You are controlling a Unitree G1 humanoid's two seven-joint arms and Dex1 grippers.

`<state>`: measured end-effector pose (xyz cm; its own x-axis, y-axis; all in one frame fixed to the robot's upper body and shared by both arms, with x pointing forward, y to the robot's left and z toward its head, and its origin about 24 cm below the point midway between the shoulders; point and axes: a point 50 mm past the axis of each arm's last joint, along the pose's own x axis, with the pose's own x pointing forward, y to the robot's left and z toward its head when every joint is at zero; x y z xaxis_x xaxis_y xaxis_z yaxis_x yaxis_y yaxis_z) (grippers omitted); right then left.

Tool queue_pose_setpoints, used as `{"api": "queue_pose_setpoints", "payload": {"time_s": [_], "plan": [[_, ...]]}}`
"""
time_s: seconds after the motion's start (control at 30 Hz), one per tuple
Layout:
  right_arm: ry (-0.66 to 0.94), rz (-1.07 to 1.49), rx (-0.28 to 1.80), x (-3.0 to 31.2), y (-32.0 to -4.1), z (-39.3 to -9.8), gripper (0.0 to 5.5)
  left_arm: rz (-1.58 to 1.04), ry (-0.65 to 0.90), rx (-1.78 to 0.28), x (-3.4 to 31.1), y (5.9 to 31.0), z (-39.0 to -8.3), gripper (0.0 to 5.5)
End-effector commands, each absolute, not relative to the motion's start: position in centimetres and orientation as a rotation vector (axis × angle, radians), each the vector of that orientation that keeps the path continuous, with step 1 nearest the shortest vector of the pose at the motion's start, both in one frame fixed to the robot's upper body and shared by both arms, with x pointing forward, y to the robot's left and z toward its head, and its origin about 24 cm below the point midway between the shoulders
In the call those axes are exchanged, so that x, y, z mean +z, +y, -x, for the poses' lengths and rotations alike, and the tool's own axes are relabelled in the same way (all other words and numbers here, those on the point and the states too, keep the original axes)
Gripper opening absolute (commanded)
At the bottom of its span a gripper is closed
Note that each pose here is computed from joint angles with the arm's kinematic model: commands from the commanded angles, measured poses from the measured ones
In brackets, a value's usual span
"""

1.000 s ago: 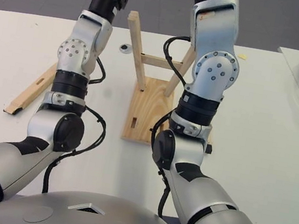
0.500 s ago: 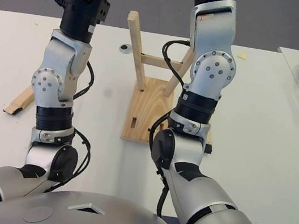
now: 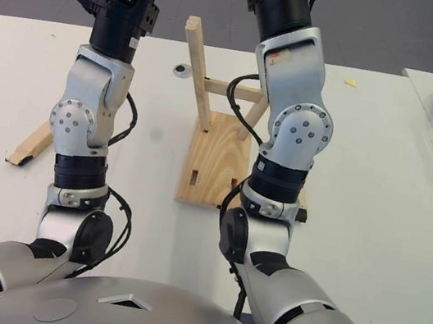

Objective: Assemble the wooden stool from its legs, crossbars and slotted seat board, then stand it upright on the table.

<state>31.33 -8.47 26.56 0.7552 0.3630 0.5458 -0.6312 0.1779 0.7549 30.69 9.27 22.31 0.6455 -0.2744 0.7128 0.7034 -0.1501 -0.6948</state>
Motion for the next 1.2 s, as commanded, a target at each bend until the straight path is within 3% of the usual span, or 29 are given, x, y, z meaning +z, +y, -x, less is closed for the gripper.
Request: {"api": "queue_pose_setpoints", "payload": {"time_s": [0.03, 0.13, 0.43, 0.6, 1.2], "plan": [[-0.206, -1.270, 0.708, 25.3, -7.2, -30.8, 0.42, 1.542, -0.381, -0.924, 23.0, 8.2, -30.4, 2.75], [-0.200, -1.285, 0.695, 25.1, -7.1, -30.7, 0.42, 1.520, -0.376, -0.921, 23.1, 8.1, -30.4, 2.75], [-0.181, -1.336, 0.684, 24.9, -6.1, -30.4, 0.42, 1.495, -0.344, -0.866, 22.5, 7.8, -32.2, 1.32], [-0.184, -1.338, 0.674, 24.9, -6.2, -30.6, 0.42, 1.496, -0.345, -0.863, 21.8, 8.0, -31.5, 0.48], [-0.140, -1.280, 0.648, 23.8, -5.2, -30.5, 0.42, 1.434, -0.373, -0.947, 23.6, 7.4, -28.5, 0.46]]}}
